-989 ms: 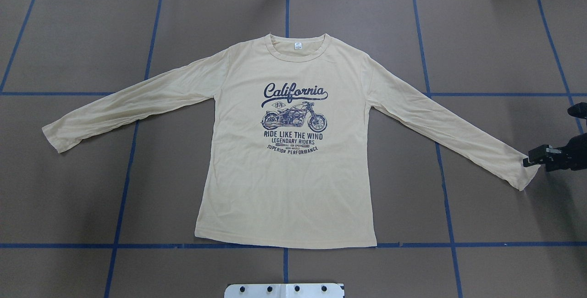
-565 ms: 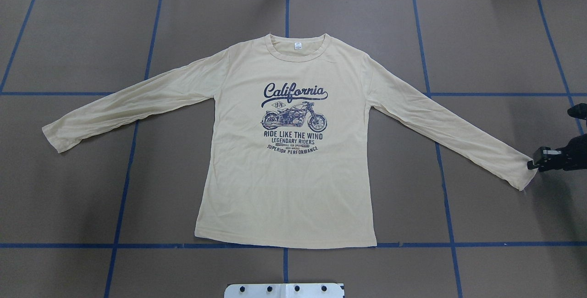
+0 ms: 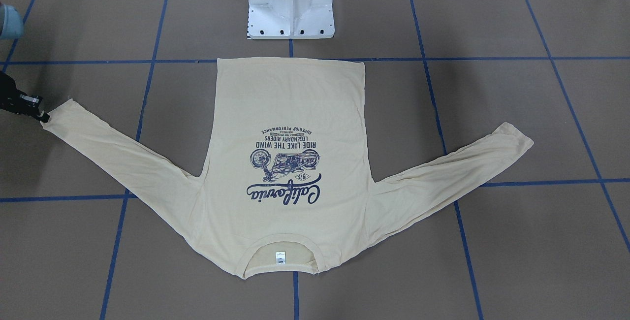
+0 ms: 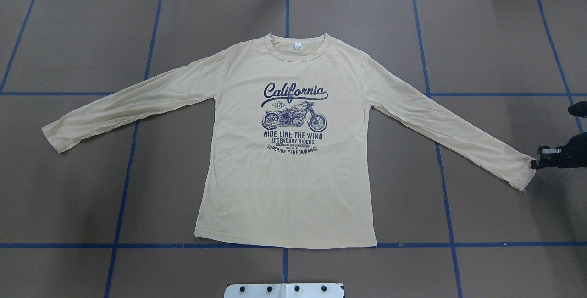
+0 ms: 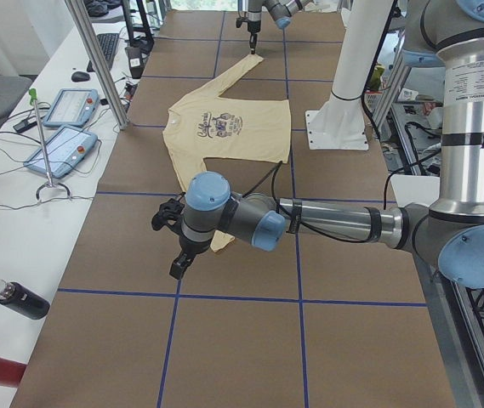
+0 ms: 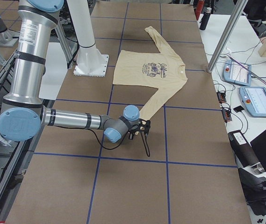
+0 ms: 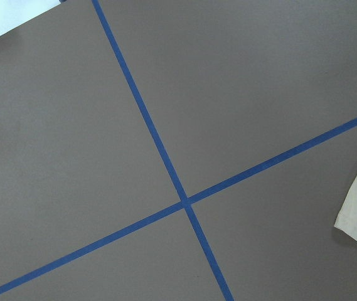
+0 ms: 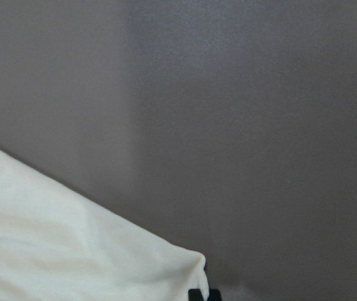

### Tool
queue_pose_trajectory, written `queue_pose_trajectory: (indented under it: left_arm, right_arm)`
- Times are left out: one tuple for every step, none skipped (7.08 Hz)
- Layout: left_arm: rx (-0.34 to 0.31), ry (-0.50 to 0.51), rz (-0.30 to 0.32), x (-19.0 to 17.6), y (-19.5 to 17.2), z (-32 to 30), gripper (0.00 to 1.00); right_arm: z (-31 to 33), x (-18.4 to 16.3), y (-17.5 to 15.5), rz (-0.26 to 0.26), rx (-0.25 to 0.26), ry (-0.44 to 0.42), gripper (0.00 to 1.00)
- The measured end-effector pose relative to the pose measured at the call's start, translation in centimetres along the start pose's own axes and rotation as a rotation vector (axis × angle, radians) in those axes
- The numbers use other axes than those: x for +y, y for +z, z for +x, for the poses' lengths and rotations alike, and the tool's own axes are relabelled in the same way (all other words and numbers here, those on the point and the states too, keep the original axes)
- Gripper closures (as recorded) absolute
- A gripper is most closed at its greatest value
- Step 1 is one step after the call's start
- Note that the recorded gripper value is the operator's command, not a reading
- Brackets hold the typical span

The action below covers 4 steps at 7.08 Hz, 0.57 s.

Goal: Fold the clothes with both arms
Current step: 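Grasp the cuff of the sleeve with the right gripper, then lift the sleeve with the right gripper and fold it across the shirt front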

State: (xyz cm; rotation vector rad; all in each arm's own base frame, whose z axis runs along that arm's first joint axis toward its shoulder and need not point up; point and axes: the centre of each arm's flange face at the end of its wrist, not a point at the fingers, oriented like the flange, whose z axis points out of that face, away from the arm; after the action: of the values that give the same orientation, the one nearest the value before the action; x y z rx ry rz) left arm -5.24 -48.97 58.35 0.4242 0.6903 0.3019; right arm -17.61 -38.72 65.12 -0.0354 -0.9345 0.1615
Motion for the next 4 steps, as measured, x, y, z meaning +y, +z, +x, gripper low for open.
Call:
queue_pose_trajectory:
  left_arm:
    - [0.013, -0.033, 0.013, -0.6, -0.4, 0.5, 0.0]
    - [0.029, -0.056, 0.026, -1.2, -0.9, 1.2, 0.0]
    - [0.039, -0.069, 0.03, -1.4, -1.1, 1.6, 0.0]
    - [0.052, -0.083, 0.028, -1.5, -1.0, 1.9, 0.0]
  right_arm:
    - [-2.0, 0.0, -1.3, 0.004, -0.032, 0.014, 1.0]
    - [-4.4, -0.2, -2.7, 0.013, -0.069, 0.043, 1.0]
    - [-7.9, -1.3, -3.9, 0.028, -0.111, 0.087, 1.0]
    - [-12.6, -3.3, -4.8, 0.041, -0.157, 0.152, 1.0]
